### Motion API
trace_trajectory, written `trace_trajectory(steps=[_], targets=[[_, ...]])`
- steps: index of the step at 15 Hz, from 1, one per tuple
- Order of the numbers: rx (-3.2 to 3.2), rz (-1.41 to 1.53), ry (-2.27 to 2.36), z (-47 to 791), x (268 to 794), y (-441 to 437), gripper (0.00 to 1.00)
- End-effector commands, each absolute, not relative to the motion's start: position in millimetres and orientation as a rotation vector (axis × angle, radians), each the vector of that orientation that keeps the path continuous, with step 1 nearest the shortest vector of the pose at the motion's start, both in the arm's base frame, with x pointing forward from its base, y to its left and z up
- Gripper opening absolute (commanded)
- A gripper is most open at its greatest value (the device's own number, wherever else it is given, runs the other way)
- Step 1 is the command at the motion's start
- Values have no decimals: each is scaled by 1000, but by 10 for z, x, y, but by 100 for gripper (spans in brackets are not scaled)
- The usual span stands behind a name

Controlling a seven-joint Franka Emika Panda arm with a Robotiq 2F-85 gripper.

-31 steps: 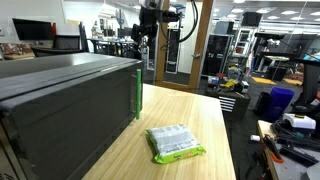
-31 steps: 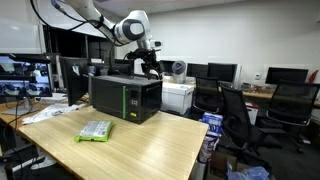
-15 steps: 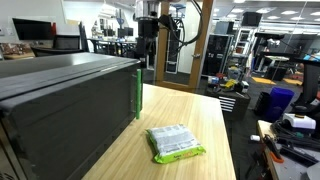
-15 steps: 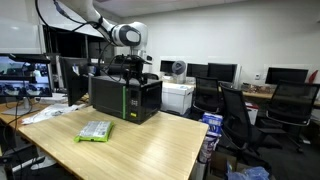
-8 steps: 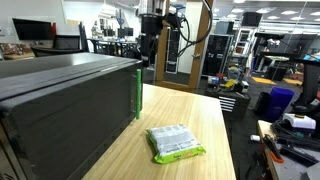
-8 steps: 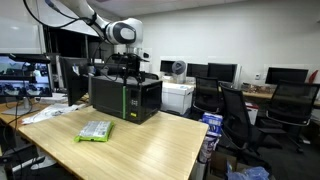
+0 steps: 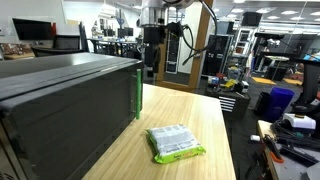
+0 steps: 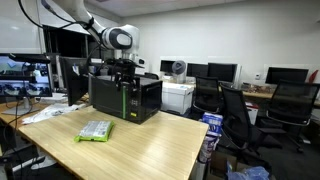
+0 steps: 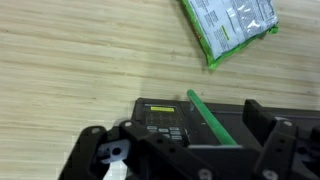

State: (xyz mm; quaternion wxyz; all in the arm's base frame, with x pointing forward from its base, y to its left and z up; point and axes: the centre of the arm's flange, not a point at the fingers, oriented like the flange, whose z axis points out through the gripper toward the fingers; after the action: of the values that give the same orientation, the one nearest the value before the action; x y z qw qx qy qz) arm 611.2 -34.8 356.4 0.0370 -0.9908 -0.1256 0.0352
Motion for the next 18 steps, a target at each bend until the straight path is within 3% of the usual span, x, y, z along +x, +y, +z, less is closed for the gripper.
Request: trace_trajectory(steps=[1,5,18], targets=[[-3033,129,-364,3467,6173,-361,100],[-3097,21,-294,3470,5818,-213,100],[-3109,-396,-520,3262,5495,61,100]])
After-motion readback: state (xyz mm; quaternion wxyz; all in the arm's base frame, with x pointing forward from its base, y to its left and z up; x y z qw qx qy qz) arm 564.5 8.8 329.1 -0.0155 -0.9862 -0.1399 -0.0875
